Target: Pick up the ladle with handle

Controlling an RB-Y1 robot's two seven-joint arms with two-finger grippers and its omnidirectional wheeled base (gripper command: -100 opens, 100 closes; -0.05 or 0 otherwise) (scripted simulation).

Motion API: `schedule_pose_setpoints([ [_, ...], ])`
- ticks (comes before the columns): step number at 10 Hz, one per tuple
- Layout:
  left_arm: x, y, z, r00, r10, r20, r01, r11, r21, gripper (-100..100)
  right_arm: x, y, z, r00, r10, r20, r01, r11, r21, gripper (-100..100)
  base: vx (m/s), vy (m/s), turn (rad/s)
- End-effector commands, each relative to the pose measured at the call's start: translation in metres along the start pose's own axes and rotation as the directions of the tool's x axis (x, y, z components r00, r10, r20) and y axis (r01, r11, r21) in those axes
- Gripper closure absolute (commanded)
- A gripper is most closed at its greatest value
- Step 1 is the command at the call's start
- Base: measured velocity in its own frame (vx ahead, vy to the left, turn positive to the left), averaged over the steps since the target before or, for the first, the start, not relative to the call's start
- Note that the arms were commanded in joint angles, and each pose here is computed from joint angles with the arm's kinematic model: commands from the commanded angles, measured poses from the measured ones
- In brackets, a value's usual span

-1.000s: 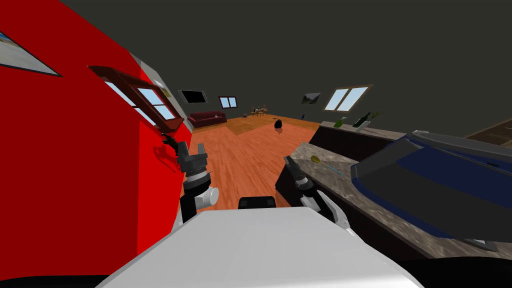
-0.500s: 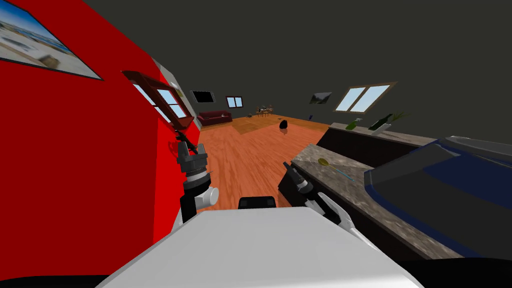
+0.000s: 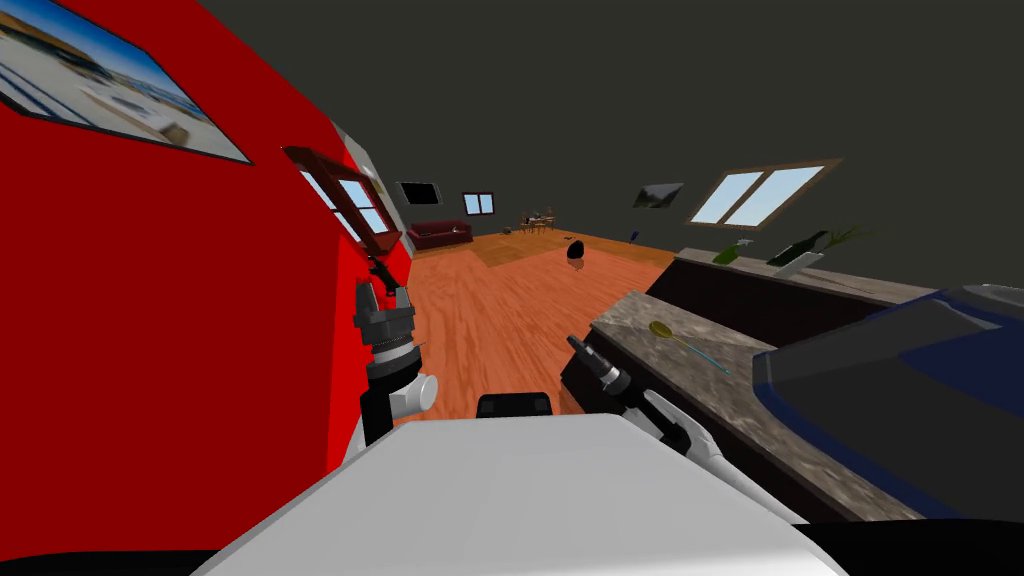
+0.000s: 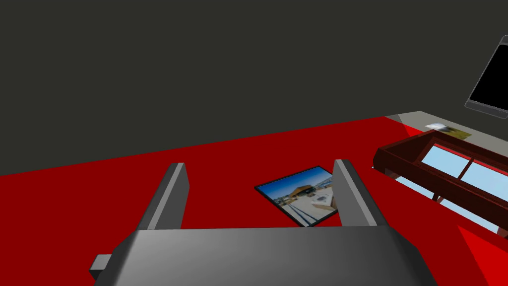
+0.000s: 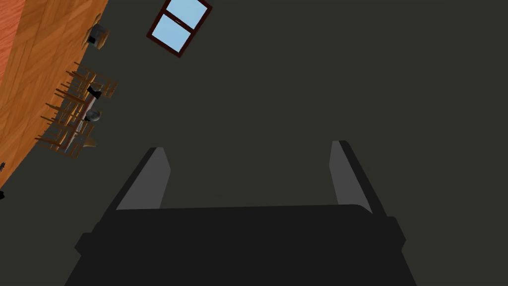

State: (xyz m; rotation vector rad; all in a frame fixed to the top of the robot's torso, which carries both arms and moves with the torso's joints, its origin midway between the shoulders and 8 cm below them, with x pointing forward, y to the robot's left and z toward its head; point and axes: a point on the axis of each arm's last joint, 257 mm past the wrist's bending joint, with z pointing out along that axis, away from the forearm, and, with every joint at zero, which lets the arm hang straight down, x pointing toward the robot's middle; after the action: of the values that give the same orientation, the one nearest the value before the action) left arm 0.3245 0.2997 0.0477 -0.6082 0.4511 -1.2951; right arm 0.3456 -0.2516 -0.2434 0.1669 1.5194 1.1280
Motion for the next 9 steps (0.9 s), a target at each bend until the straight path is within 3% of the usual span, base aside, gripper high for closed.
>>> schedule_pose_setpoints([
  [1, 0.0, 0.0, 0.0, 1.0, 0.0, 0.0, 0.0, 1.0, 0.0, 0, 0.012, -0.019, -0.015, 0.995, -0.063, -0.079, 0.066, 0.997, 0.034, -100, -0.036, 0.05, 0.22],
  [2, 0.0, 0.0, 0.0, 1.0, 0.0, 0.0, 0.0, 1.0, 0.0, 0, 0.013, -0.032, -0.024, 0.993, -0.067, -0.093, 0.074, 0.995, 0.066, -100, -0.026, 0.036, 0.092],
  [3, 0.0, 0.0, 0.0, 1.0, 0.0, 0.0, 0.0, 1.0, 0.0, 0, 0.021, -0.045, -0.037, 0.979, -0.122, -0.161, 0.136, 0.988, 0.077, -100, -0.031, 0.043, 0.176],
  [5, 0.0, 0.0, 0.0, 1.0, 0.0, 0.0, 0.0, 1.0, 0.0, 0, 0.021, -0.056, -0.045, 0.977, -0.126, -0.175, 0.145, 0.984, 0.102, -100, -0.019, 0.022, 0.035],
  [6, 0.0, 0.0, 0.0, 1.0, 0.0, 0.0, 0.0, 1.0, 0.0, 0, 0.025, -0.067, -0.059, 0.951, -0.185, -0.247, 0.215, 0.971, 0.1, -100, -0.021, 0.029, 0.202],
  [7, 0.0, 0.0, 0.0, 1.0, 0.0, 0.0, 0.0, 1.0, 0.0, 0, 0.025, -0.079, -0.068, 0.949, -0.183, -0.259, 0.222, 0.966, 0.13, -100, -0.023, 0.025, 0.108],
  [8, 0.0, 0.0, 0.0, 1.0, 0.0, 0.0, 0.0, 1.0, 0.0, 0, 0.027, -0.087, -0.08, 0.914, -0.241, -0.326, 0.29, 0.95, 0.111, -100, -0.034, 0.041, 0.154],
  [9, 0.0, 0.0, 0.0, 1.0, 0.0, 0.0, 0.0, 1.0, 0.0, 0, 0.026, -0.096, -0.089, 0.911, -0.239, -0.337, 0.298, 0.945, 0.134, -100, -0.028, 0.034, 0.097],
])
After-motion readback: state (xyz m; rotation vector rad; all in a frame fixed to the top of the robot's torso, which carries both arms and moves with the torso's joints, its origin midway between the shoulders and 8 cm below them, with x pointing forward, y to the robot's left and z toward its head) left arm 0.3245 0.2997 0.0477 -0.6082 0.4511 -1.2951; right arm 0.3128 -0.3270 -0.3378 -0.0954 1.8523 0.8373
